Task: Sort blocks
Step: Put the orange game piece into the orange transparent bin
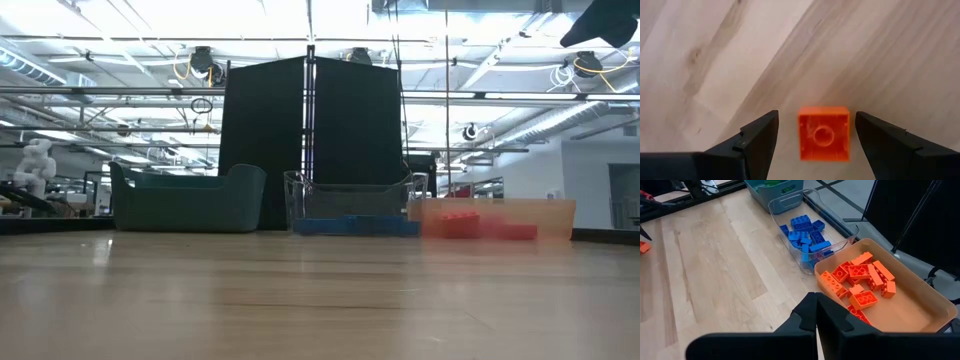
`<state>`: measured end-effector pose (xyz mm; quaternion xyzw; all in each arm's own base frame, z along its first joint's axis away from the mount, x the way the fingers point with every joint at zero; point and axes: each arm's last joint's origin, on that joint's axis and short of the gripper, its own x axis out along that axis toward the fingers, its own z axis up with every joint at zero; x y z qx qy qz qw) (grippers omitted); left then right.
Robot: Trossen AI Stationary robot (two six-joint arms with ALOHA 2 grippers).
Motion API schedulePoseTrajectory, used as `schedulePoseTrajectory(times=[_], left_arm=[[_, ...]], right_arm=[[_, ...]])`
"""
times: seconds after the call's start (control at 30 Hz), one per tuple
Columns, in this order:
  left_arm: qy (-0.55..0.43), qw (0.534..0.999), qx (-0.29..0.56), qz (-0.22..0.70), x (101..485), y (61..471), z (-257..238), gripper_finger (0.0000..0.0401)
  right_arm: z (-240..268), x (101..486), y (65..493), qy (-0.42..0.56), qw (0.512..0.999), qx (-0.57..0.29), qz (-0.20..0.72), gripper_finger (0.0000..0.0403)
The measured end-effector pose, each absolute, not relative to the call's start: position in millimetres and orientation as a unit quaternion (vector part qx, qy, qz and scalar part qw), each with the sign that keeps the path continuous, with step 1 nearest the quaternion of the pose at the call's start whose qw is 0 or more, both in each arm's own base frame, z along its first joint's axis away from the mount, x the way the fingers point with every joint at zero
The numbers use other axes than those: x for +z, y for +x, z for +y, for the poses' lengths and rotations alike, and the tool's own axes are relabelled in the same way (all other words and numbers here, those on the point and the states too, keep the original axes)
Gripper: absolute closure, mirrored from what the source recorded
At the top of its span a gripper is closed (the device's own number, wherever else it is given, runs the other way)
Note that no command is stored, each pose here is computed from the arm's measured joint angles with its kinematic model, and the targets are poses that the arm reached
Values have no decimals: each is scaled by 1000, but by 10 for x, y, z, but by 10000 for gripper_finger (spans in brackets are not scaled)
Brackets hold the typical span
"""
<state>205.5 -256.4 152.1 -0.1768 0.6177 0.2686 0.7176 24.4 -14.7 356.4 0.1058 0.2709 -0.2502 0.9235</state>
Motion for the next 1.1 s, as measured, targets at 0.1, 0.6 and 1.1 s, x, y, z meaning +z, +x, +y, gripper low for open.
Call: schedulePoseTrajectory(times=[0.1, 0.6, 1.1], left_arm=[[-184, 722, 251, 618, 1491, 2087, -2566, 134], [-237, 698, 244, 630, 1355, 2067, -2540, 150], [-259, 681, 238, 642, 1440, 2172, -2423, 275]], right_arm=[[-147, 3563, 243, 100, 924, -248, 273, 403], [-146, 3562, 243, 101, 924, -248, 273, 403], [-146, 3563, 244, 102, 924, -248, 273, 403]])
